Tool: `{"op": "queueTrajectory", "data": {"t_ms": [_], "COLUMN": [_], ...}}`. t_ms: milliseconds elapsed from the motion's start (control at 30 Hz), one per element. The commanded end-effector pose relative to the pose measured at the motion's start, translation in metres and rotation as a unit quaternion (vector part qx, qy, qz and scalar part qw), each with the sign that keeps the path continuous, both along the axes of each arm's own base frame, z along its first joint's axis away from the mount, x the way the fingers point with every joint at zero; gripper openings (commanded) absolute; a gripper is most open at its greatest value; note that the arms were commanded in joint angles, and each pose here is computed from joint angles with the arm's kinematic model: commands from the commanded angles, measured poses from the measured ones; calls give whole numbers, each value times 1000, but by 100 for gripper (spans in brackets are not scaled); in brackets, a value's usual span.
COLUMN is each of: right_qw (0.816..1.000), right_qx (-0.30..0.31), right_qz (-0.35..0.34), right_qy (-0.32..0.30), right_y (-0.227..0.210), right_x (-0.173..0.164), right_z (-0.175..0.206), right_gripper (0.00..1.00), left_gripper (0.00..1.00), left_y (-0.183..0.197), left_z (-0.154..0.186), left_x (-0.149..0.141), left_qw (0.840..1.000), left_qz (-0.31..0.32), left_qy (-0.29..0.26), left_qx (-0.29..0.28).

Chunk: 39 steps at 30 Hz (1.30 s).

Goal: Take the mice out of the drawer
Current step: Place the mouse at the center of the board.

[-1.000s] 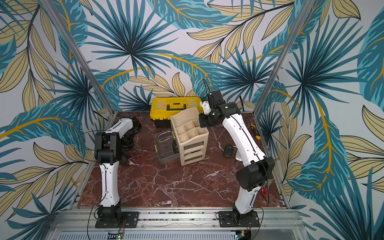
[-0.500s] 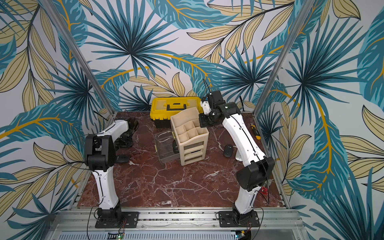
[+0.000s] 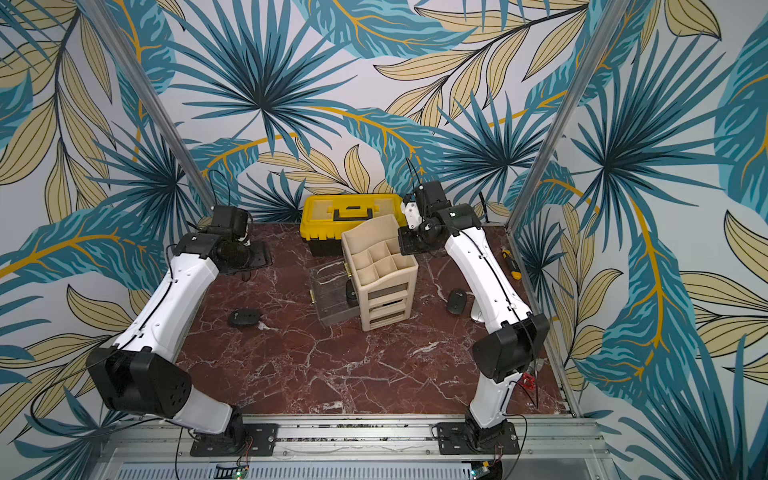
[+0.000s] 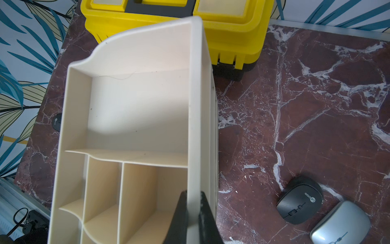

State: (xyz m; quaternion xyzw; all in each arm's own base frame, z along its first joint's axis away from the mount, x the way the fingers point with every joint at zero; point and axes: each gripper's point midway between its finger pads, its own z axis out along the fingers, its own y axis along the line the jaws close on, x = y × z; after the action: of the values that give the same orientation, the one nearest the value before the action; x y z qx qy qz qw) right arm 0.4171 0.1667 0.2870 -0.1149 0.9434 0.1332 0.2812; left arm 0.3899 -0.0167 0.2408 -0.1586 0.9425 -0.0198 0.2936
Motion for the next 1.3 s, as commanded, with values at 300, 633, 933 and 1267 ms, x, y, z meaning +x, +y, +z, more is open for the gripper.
{"op": "queueTrajectory", "data": {"t_ms": [300,633,933,1267], "right_qw": [998,998,998,998], "right_qx": [-53,-50,-54,-56], "right_qz": [-6,-3,-2,-1], "right_qy": [30,28,30,27], "right_y": [-19,-19,-20,-20], "right_x": [-4,-7,-6,-7], "right_z": [-24,-24,-26,-24], "right_gripper": [0,0,0,0], "left_gripper": [100,100,100,98], "left_y": [34,66,74,96], "left_z": [-112,-149,-181,-201], "left_x": [-70,-73,-88,-76], "left_qw": [942,885,842,826], "left_qz": [272,397,462,484], "left_qy": [66,83,134,137], "left_qx": [-184,-228,-246,-256]}}
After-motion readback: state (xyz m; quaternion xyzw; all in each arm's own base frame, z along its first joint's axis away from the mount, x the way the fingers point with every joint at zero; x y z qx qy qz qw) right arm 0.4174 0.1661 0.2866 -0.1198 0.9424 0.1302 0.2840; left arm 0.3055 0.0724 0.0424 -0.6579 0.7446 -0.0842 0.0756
